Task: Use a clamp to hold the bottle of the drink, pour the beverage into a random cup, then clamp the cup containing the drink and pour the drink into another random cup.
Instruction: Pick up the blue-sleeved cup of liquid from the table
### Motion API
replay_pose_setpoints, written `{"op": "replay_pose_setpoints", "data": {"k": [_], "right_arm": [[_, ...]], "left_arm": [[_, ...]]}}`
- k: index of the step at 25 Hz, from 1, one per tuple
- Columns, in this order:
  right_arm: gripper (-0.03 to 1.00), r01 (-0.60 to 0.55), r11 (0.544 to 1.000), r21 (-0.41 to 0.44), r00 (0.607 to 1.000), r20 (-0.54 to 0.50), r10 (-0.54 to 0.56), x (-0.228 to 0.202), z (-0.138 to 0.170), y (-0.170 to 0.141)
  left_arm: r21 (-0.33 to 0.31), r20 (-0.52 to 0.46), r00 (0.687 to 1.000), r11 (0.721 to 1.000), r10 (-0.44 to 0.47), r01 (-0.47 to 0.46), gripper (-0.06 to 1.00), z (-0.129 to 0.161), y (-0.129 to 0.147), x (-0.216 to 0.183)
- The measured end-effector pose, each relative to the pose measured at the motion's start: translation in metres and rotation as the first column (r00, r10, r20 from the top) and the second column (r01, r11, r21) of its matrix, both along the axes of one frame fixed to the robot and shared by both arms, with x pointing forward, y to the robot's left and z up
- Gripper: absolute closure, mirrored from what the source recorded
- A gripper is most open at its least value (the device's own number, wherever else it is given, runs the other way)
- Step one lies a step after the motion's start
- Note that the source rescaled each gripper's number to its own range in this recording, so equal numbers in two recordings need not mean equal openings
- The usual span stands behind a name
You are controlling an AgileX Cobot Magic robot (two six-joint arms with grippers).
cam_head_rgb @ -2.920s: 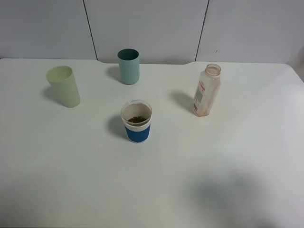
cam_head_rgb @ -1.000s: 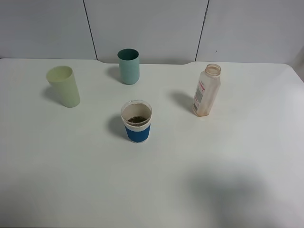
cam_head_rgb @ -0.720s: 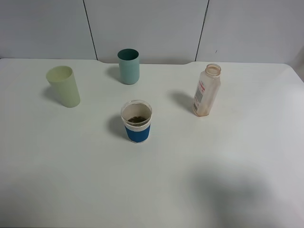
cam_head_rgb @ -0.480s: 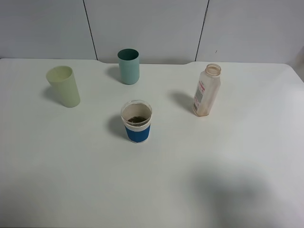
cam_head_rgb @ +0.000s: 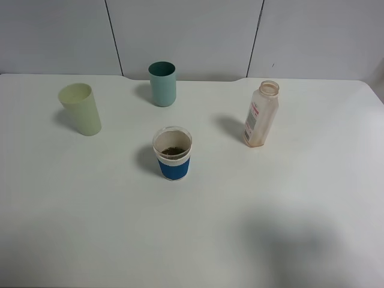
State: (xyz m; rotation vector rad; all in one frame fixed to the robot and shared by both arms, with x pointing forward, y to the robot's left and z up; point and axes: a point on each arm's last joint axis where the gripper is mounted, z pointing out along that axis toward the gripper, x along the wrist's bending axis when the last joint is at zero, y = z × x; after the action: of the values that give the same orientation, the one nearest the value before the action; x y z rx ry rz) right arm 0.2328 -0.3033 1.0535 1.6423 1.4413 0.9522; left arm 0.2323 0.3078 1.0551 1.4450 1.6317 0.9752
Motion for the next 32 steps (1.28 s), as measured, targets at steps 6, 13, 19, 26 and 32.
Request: {"op": "replay_pose_setpoints", "data": {"k": [6,13,19,26,32], "right_arm": [[-0.03,0.000,1.000,0.000,1.000,0.000,0.000,0.000,0.000,0.000],[-0.03,0.000,1.000,0.000,1.000,0.000,0.000,0.000,0.000,0.000],[-0.03,0.000,1.000,0.000,1.000,0.000,0.000,0.000,0.000,0.000],[-0.03,0.000,1.000,0.000,1.000,0.000,0.000,0.000,0.000,0.000],[-0.03,0.000,1.000,0.000,1.000,0.000,0.000,0.000,0.000,0.000]], "left_arm": [[0.000,0.005,1.000,1.000,0.000,0.000,-0.01,0.000,0.000,0.000],[0.000,0.009,1.000,1.000,-0.001,0.001,-0.01,0.001,0.000,0.000],[-0.047,0.185,0.982,0.998,-0.041,0.050,-0.01,0.026,-0.006,0.019],[-0.128,0.216,0.969,0.981,-0.117,0.146,-0.01,0.040,-0.016,0.070],[-0.049,0.155,0.964,0.973,-0.215,0.225,-0.01,0.036,-0.021,0.100]]}}
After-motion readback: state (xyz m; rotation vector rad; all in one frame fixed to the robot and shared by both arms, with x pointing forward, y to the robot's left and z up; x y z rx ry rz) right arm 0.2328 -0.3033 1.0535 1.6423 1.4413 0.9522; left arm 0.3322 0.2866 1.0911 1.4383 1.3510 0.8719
